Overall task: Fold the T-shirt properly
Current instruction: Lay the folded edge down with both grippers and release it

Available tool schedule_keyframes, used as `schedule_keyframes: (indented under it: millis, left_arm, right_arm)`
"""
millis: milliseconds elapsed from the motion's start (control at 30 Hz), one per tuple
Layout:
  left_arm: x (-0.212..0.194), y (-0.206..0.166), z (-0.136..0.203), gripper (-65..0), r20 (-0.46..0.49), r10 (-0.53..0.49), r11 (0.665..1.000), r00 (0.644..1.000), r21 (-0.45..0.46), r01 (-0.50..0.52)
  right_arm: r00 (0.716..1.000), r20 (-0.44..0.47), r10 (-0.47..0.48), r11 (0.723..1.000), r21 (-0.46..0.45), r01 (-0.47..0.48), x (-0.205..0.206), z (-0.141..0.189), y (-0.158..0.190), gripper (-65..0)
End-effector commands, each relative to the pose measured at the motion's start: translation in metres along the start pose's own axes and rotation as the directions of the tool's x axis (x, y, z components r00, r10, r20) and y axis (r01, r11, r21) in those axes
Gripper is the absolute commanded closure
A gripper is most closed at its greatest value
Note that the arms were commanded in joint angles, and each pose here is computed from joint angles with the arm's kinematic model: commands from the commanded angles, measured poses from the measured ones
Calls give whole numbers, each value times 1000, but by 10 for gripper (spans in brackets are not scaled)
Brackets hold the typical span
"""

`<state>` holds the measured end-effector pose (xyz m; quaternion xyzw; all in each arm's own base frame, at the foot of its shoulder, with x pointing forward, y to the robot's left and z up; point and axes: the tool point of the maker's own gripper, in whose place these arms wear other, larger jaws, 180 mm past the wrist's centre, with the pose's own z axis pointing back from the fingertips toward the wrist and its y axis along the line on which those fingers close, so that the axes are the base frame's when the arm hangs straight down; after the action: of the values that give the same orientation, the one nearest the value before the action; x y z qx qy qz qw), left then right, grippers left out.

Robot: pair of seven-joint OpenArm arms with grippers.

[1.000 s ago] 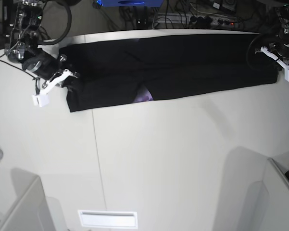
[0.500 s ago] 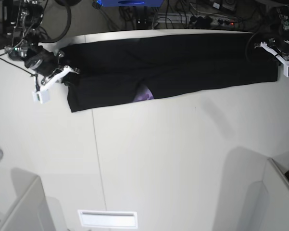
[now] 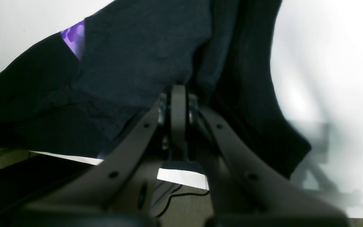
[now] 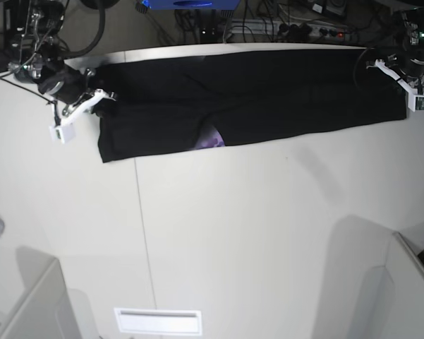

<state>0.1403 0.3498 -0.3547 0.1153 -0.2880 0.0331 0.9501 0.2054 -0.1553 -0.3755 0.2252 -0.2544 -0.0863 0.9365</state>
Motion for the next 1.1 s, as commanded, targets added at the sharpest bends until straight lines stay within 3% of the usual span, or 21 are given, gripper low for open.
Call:
schedule_keyframes:
  millis: [0, 67, 167, 200, 267, 333, 433, 533, 600, 667, 733, 767, 800, 933, 1067]
  left_arm:
    - [10, 7, 4, 0, 30, -22, 1000, 999, 20, 22]
    - [9, 7, 4, -5, 29, -22, 1000, 999, 20, 21]
    - [10, 8, 4, -196, 30, -23, 1000, 999, 22, 22]
    - [10, 8, 4, -267, 30, -22, 999, 999, 23, 21]
    - [12, 17, 7, -402, 38, -14, 999, 999, 46, 12]
    - [14, 26, 10, -497, 49, -4, 998, 999, 69, 0]
    - [28, 46, 17, -579, 99, 26, 992, 995, 122, -38]
    - [35, 64, 28, -548, 137, 50, 983, 989, 166, -73]
    - [32, 63, 27, -476, 133, 63, 983, 989, 163, -85]
    - [26, 60, 25, -344, 126, 84, 982, 988, 158, -104]
    - [24, 55, 22, -151, 133, 111, 981, 985, 147, -131]
    - [26, 51, 19, -53, 140, 124, 979, 982, 141, -144]
    - [23, 49, 15, 0, 138, 147, 977, 980, 137, -166]
    - [7, 42, -10, 0, 93, 225, 967, 970, 103, -234]
    - [-17, 26, -36, 0, 1, 258, 964, 966, 60, -258]
  right_arm:
    - [999, 25, 21, 1000, 14, -22, 7, 4, 4, 0]
    - [999, 25, 21, 1000, 14, -22, 7, 4, 4, 0]
    - [1000, 19, 17, 1000, 12, -17, 4, 4, 3, 0]
    - [1000, 19, 13, 1000, 12, -14, 4, 5, 2, -32]
    - [1000, 19, 12, 1000, 10, -12, 4, 5, 1, -161]
    - [1000, 19, 13, 1000, 5, -13, 3, 5, 0, -249]
    - [1000, 22, 9, 1000, -4, -9, 2, 6, -3, -276]
    - [997, 77, -9, 999, -31, 12, 12, 16, -14, -275]
    - [995, 96, 2, 1000, -19, 0, 15, 16, -9, -242]
    - [995, 101, 23, 1000, 11, -25, 15, 13, 3, -156]
    - [993, 98, 70, 995, 66, -77, 13, 4, 20, -29]
    - [990, 102, 93, 991, 89, -103, 15, 1, 28, 0]
    - [991, 89, 100, 988, 106, -109, 12, -5, 33, 0]
    - [994, 42, 101, 984, 141, -105, 2, -22, 42, 0]
    - [998, -5, 66, 990, 125, -65, -7, -35, 28, 0]
